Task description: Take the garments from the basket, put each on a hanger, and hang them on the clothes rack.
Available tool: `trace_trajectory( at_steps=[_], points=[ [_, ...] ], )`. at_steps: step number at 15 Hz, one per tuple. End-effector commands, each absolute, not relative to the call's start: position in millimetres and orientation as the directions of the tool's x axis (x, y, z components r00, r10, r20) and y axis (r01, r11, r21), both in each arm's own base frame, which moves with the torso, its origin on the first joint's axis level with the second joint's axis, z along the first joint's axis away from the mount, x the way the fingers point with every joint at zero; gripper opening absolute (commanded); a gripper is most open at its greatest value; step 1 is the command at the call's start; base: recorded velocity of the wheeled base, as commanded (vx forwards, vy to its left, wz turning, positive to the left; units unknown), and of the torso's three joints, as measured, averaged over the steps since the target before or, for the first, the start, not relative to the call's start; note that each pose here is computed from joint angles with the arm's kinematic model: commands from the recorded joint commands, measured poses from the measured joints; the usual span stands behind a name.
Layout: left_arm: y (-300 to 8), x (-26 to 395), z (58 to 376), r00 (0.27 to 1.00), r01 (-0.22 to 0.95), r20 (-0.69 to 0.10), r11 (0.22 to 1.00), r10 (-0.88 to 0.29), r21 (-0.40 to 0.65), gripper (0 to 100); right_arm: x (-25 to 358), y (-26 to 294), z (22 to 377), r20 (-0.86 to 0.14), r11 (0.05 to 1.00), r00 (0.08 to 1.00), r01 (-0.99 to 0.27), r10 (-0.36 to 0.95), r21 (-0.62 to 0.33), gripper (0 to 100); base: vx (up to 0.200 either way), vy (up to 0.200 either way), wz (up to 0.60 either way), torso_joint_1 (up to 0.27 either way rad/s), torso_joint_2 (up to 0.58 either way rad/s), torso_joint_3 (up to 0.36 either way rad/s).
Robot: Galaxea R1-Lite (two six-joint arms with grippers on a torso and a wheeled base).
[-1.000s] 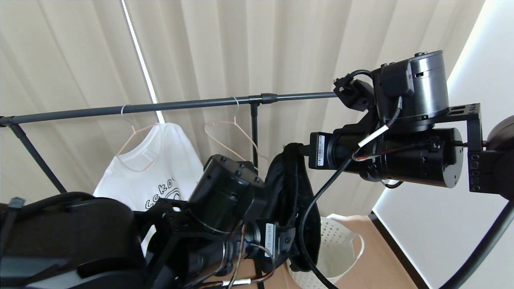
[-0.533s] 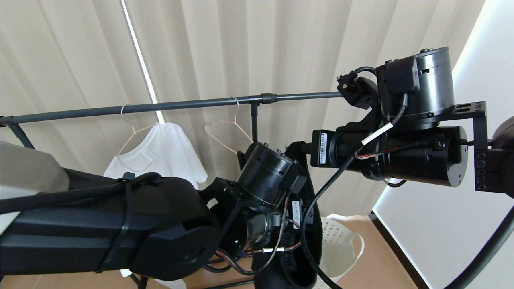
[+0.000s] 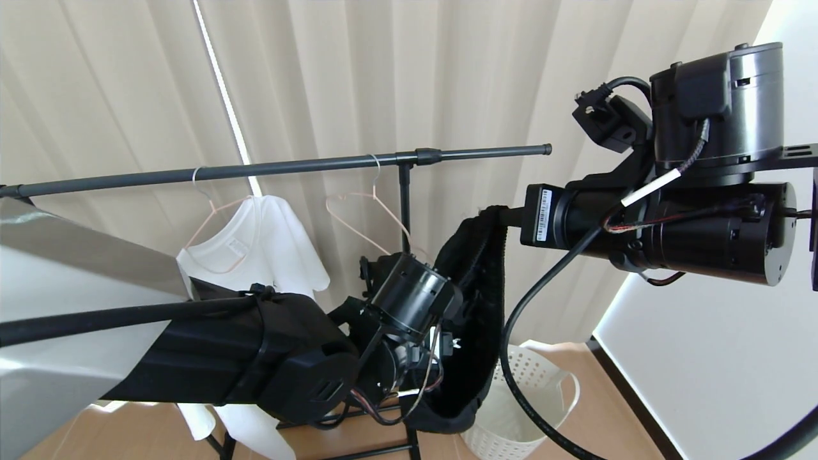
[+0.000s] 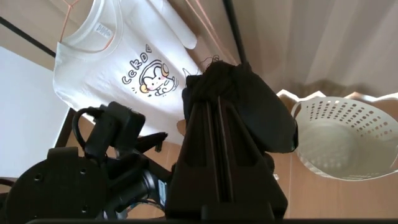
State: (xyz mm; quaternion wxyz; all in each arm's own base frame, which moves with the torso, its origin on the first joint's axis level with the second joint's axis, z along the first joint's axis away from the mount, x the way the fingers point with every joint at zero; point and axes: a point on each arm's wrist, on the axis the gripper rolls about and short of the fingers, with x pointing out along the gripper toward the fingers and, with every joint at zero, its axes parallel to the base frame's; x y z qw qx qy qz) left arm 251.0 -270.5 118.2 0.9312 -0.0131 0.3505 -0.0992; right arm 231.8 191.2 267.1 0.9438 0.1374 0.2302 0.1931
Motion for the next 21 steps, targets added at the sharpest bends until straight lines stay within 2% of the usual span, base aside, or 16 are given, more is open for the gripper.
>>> trace_trajectory(
  at_steps=[1, 5, 13, 14, 16, 19, 20, 21],
  points=[
    [-262, 245, 116, 0.727, 0.169, -0.663, 0.982, -0.179, -0.080, 100, 235, 186, 269, -0.375, 0.892, 0.830, -0.286, 0.413, 0.350, 0, 0.000, 0.000, 0.00, 0.000, 0.00, 0.000],
    [-251, 234, 98, 0.717, 0.126, -0.689, 0.992, -0.105, -0.020, 100, 238, 182, 271, -0.369, 0.898, 0.840, -0.275, 0.398, 0.343, 0, 0.000, 0.000, 0.00, 0.000, 0.00, 0.000],
    [-248, 202, 93, 0.689, 0.171, -0.714, 0.985, -0.121, -0.003, 100, 247, 161, 280, -0.341, 0.911, 0.876, -0.219, 0.341, 0.349, 0, 0.000, 0.000, 0.00, 0.000, 0.00, 0.000],
    [-247, 202, 94, 0.690, 0.172, -0.713, 0.985, -0.123, -0.004, 0, 248, 158, 282, -0.334, 0.912, 0.881, -0.214, 0.335, 0.349, 0, 0.000, 0.000, 0.00, 0.000, 0.00, 0.000],
    [-243, 204, 112, 0.716, 0.171, -0.682, 0.985, -0.146, -0.031, 0, 249, 154, 281, -0.339, 0.927, 0.888, -0.205, 0.311, 0.314, 0, 0.000, 0.000, 0.00, 0.000, 0.00, 0.000],
    [-226, 224, 154, 0.791, 0.147, -0.592, 0.987, -0.157, -0.064, 0, 250, 150, 276, -0.375, 0.956, 0.888, -0.193, 0.265, 0.219, 0, 0.000, 0.000, 0.00, 0.000, 0.00, 0.000],
    [-226, 224, 154, 0.791, 0.147, -0.592, 0.987, -0.157, -0.064, 0, 250, 150, 276, -0.375, 0.956, 0.888, -0.193, 0.265, 0.219, 0, 0.000, 0.000, 0.00, 0.000, 0.00, 0.000],
    [-214, 243, 185, 0.842, 0.121, -0.519, 0.989, -0.147, -0.083, 0, 243, 146, 268, -0.467, 0.971, 0.852, -0.194, 0.238, 0.141, 0, 0.000, 0.000, 0.00, 0.000, 0.00, 0.000]
  ],
)
